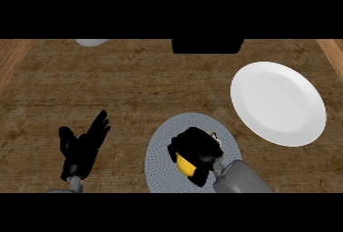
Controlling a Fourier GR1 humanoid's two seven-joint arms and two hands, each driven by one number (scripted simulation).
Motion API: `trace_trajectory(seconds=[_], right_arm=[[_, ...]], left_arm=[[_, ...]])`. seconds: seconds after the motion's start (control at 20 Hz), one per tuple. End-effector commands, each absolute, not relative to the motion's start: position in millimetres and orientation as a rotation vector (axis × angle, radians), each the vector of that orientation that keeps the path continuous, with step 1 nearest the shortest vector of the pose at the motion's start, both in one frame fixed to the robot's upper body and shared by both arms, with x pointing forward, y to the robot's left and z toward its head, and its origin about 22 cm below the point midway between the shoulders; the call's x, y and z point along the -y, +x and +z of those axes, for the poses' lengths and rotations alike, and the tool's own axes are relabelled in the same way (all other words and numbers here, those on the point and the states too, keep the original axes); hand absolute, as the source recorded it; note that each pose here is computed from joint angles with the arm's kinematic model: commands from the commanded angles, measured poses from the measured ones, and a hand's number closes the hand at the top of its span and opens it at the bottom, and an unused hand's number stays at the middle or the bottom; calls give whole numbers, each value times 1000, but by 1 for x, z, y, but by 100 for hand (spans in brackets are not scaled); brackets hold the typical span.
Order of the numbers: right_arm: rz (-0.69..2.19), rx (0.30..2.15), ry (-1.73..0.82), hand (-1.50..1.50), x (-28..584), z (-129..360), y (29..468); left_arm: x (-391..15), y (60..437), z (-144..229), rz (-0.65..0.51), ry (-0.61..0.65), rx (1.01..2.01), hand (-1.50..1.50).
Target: Pick the lemon from the placemat and place it in the plate
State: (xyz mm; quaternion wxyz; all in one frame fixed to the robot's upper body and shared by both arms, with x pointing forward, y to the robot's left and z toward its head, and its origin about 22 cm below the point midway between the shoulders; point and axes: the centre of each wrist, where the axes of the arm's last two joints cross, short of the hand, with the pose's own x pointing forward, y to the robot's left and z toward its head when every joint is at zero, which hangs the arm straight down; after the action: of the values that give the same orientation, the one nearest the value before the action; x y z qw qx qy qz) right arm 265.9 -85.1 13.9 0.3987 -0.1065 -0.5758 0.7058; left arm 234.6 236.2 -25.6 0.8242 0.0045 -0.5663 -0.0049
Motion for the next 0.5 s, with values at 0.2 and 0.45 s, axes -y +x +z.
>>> trace_trajectory(seconds=[0.2,0.45], right_arm=[[1452,1509,-481,150,74,11,226],[1055,1589,-668,150,81,22,184]], left_arm=[[-239,227,-38,12,20,1167,0],[-245,226,-39,41,45,1161,0]])
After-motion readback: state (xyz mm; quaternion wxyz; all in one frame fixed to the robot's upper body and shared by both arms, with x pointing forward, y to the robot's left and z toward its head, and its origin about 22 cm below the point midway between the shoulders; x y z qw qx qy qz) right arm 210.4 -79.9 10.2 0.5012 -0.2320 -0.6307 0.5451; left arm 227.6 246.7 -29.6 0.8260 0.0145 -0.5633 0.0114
